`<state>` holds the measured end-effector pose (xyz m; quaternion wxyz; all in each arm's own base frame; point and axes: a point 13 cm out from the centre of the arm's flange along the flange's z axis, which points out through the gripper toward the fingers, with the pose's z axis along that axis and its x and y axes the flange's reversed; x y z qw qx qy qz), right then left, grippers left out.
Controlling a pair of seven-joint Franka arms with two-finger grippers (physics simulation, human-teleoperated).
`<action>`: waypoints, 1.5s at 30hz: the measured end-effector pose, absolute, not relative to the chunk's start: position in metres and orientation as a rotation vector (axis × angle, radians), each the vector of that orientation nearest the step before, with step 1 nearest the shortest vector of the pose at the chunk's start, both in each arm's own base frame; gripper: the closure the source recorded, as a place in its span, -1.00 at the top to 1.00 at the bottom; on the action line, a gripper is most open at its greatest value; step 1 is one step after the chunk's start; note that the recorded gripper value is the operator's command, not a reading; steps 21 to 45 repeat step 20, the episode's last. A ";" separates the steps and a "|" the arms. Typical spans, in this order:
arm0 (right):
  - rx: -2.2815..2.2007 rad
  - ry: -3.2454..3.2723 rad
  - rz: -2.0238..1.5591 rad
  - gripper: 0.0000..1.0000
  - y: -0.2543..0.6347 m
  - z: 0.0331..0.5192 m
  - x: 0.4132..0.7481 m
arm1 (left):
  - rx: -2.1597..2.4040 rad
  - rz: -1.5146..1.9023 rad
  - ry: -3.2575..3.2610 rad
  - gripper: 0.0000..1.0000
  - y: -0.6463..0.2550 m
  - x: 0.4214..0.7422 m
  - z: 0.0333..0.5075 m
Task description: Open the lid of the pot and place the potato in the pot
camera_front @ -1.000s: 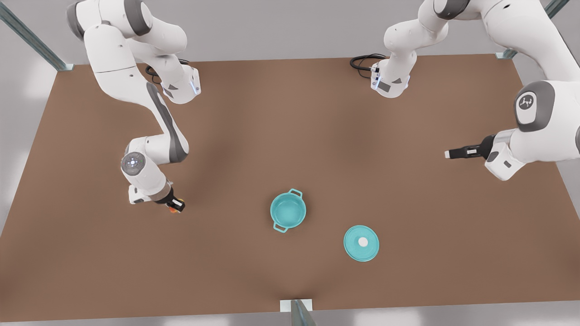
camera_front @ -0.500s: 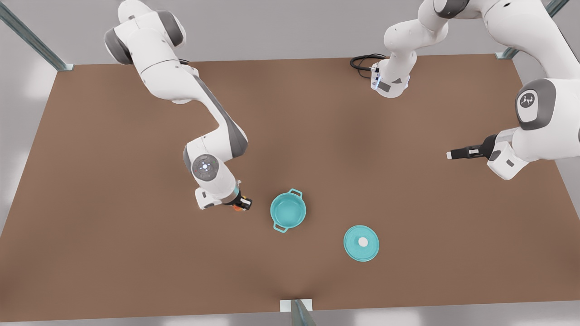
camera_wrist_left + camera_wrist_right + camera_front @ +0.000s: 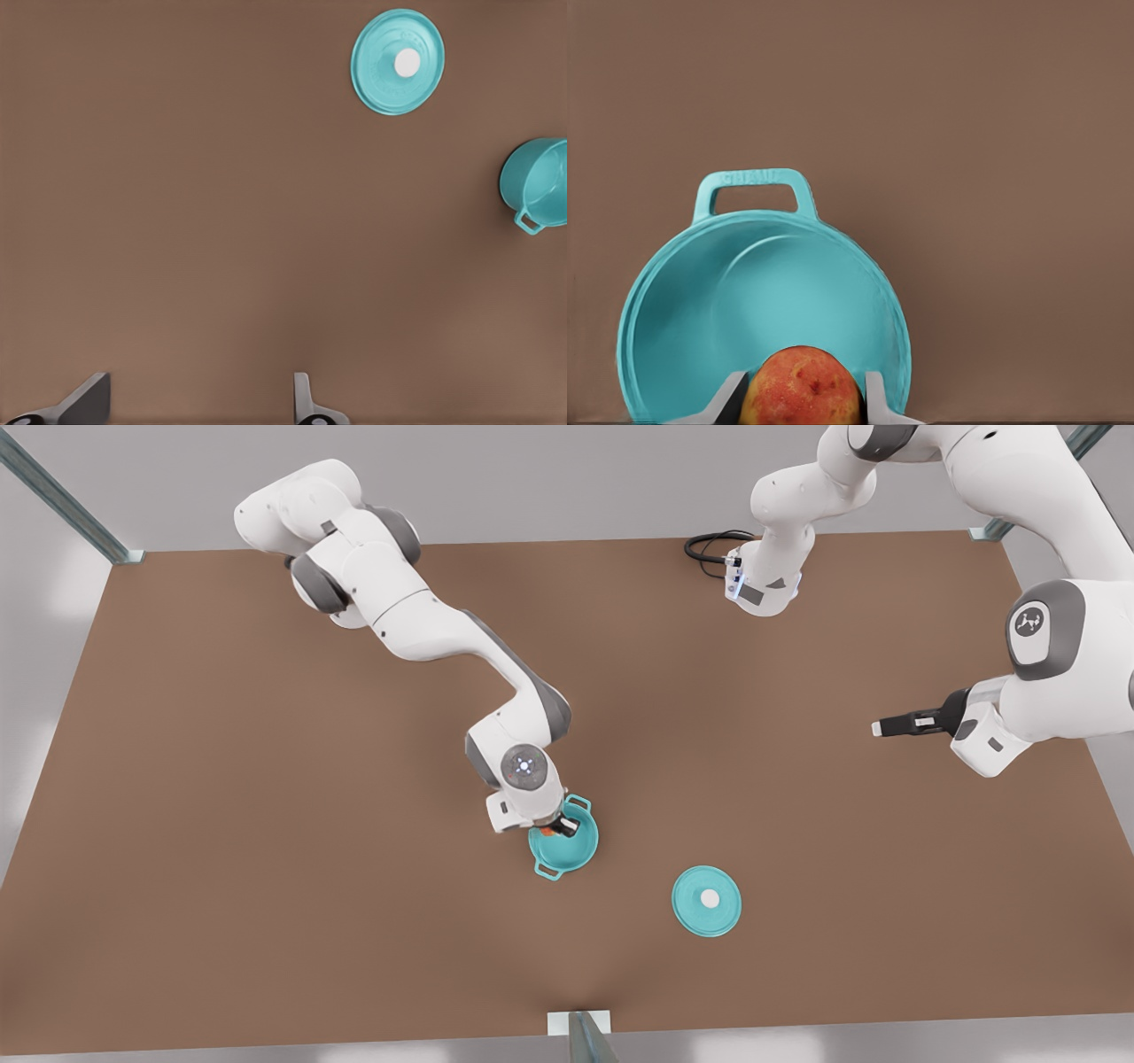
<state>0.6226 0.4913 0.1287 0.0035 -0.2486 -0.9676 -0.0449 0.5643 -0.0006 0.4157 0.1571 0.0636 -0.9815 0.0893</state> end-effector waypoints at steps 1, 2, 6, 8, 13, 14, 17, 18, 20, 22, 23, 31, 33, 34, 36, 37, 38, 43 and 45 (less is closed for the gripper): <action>-0.795 -3.033 -0.162 -0.01 0.497 0.130 0.623 | 0.180 0.255 -2.810 1.00 -0.001 0.565 0.416; -0.813 -3.033 -0.180 -0.01 0.501 0.128 0.624 | 0.177 0.255 -2.812 1.00 -0.002 0.565 0.417; -0.888 -3.035 -0.265 1.00 0.514 0.130 0.631 | 0.163 0.237 -2.832 1.00 -0.005 0.569 0.420; -0.916 -3.034 -0.291 1.00 0.517 0.132 0.634 | 0.162 0.233 -2.841 1.00 -0.004 0.572 0.421; -1.059 -3.012 -0.308 1.00 0.466 0.185 0.673 | 0.148 0.229 -2.845 1.00 -0.009 0.573 0.421; -1.139 -2.984 -0.286 1.00 0.414 0.219 0.697 | 0.142 0.227 -2.845 1.00 -0.012 0.573 0.421; -1.335 -2.885 -0.071 1.00 0.192 0.302 0.718 | 0.137 0.224 -2.847 1.00 -0.013 0.573 0.421; -1.337 -2.859 -0.003 1.00 0.144 0.315 0.703 | 0.136 0.224 -2.847 1.00 -0.013 0.574 0.421; -1.271 -2.816 0.107 1.00 0.087 0.318 0.655 | 0.136 0.225 -2.851 1.00 -0.013 0.574 0.422; -1.271 -2.816 0.107 1.00 0.087 0.318 0.655 | 0.136 0.225 -2.851 1.00 -0.013 0.574 0.422; -1.271 -2.816 0.107 1.00 0.087 0.318 0.655 | 0.136 0.225 -2.851 1.00 -0.013 0.574 0.422; -1.271 -2.816 0.107 1.00 0.087 0.318 0.655 | 0.136 0.225 -2.851 1.00 -0.013 0.574 0.422; -1.271 -2.816 0.107 1.00 0.087 0.318 0.655 | 0.136 0.225 -2.851 1.00 -0.013 0.574 0.422; -1.271 -2.816 0.107 1.00 0.087 0.318 0.655 | 0.136 0.225 -2.851 1.00 -0.013 0.574 0.422; -1.271 -2.816 0.107 1.00 0.087 0.318 0.655 | 0.136 0.225 -2.851 1.00 -0.013 0.574 0.422; -1.271 -2.816 0.107 1.00 0.087 0.318 0.655 | 0.136 0.225 -2.851 1.00 -0.013 0.574 0.422; -1.271 -2.816 0.107 1.00 0.087 0.318 0.655 | 0.136 0.225 -2.851 1.00 -0.013 0.574 0.422; -1.271 -2.816 0.107 1.00 0.087 0.318 0.655 | 0.136 0.225 -2.851 1.00 -0.013 0.574 0.422; -1.271 -2.816 0.107 1.00 0.087 0.318 0.655 | 0.136 0.225 -2.851 1.00 -0.013 0.574 0.422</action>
